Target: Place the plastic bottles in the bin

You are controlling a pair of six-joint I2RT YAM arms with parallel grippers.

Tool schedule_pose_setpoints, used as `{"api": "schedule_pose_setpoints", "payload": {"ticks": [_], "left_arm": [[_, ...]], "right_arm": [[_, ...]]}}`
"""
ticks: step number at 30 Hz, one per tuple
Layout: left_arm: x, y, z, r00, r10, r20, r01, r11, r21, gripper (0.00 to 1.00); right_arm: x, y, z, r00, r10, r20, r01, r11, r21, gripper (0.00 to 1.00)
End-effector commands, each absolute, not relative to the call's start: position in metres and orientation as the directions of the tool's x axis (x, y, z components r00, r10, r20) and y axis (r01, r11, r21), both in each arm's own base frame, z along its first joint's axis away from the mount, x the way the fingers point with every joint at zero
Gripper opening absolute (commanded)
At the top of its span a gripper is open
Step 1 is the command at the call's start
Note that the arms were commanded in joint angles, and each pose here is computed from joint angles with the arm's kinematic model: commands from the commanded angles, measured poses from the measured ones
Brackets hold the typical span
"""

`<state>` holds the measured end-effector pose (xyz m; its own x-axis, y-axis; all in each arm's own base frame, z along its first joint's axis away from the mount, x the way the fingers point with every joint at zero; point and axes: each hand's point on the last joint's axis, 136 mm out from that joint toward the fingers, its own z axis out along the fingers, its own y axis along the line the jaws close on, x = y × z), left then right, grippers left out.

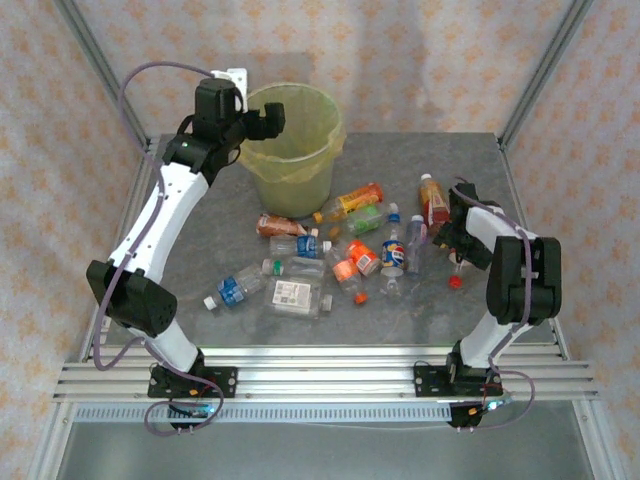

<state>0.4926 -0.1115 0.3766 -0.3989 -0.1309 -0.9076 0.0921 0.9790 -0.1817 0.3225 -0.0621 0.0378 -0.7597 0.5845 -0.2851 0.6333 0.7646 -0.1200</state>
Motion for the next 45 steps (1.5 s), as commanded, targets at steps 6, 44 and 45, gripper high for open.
{"api": "schedule_pose_setpoints", "payload": {"ticks": [6, 44, 45], "left_arm": [[0.474, -0.097, 0.412, -0.284, -0.194, -0.939, 0.057, 0.974, -0.218, 1.00], [0.452, -0.141, 0.437, -0.321, -0.374, -0.870, 0.222, 0.864, -0.453, 1.00], [0.451, -0.151, 0.437, -0.333, -0.366, -0.869, 0.243, 0.857, -0.454, 1.00]], "right_arm": [[0.324, -0.062, 0.018, -0.768, 0.588, -0.254, 0.630, 0.765, -0.132, 0.87], [0.340, 0.023, 0.245, -0.488, 0.488, -0.724, 0.138, 0.862, 0.488, 0.29], [0.341, 0.032, 0.250, -0.484, 0.478, -0.733, 0.094, 0.861, 0.500, 0.29]]}}
